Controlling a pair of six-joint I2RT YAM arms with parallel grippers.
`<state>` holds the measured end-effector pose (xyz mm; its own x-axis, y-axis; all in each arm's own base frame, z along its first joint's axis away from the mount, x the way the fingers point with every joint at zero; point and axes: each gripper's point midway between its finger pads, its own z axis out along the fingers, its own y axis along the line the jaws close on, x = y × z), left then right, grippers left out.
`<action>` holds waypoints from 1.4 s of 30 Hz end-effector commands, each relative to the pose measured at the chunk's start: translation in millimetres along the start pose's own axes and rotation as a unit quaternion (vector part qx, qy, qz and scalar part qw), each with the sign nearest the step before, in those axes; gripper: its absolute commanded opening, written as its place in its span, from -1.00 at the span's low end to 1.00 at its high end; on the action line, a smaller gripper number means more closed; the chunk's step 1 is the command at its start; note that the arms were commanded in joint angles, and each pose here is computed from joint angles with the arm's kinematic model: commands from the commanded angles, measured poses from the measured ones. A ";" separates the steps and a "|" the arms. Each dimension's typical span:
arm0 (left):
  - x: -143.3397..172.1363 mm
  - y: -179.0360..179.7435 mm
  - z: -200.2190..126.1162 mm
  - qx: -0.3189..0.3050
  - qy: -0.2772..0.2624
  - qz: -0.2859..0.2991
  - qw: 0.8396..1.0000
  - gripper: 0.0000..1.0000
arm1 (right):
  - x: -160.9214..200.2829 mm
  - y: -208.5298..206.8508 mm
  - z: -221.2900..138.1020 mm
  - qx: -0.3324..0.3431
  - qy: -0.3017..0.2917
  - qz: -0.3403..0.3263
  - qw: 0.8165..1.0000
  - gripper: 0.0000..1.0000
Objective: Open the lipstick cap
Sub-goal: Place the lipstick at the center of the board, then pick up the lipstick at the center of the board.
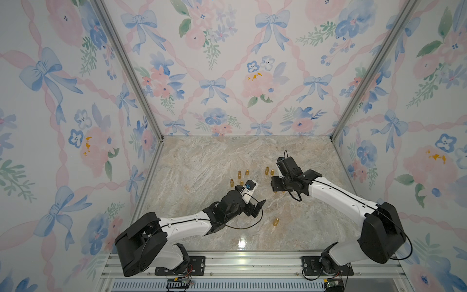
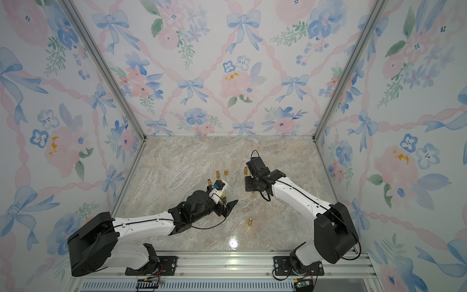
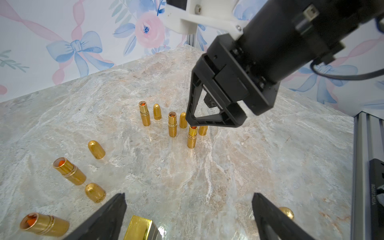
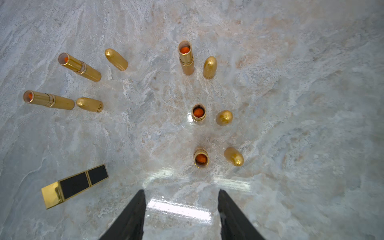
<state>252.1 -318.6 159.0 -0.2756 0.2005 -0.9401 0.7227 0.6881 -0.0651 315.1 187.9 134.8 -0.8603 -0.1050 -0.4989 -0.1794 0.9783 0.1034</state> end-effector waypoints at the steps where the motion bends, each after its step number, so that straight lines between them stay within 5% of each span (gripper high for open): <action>1: 12.3 -2.6 -5.7 0.006 0.025 -0.015 1.000 0.96 | 27.3 0.8 -32.2 0.013 0.056 -0.009 0.998 0.18; 8: 27.7 -3.3 -13.8 0.010 0.047 -0.027 0.998 0.96 | 60.4 10.4 -55.4 0.014 0.090 0.019 0.996 0.19; 27: 53.7 2.2 -26.6 -0.001 0.075 -0.030 0.997 0.96 | 145.6 32.5 -42.7 0.044 0.157 0.071 0.984 0.25; 42: 58.6 9.0 -29.6 -0.019 0.076 -0.033 0.996 0.96 | 165.3 32.4 5.7 0.055 0.159 0.071 0.983 -0.11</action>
<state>225.5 -284.6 117.1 -0.4026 0.2606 -0.8775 0.6907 0.7156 -0.1044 165.7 199.9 57.1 -0.9850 0.0104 -0.1724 0.0009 0.9985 0.0552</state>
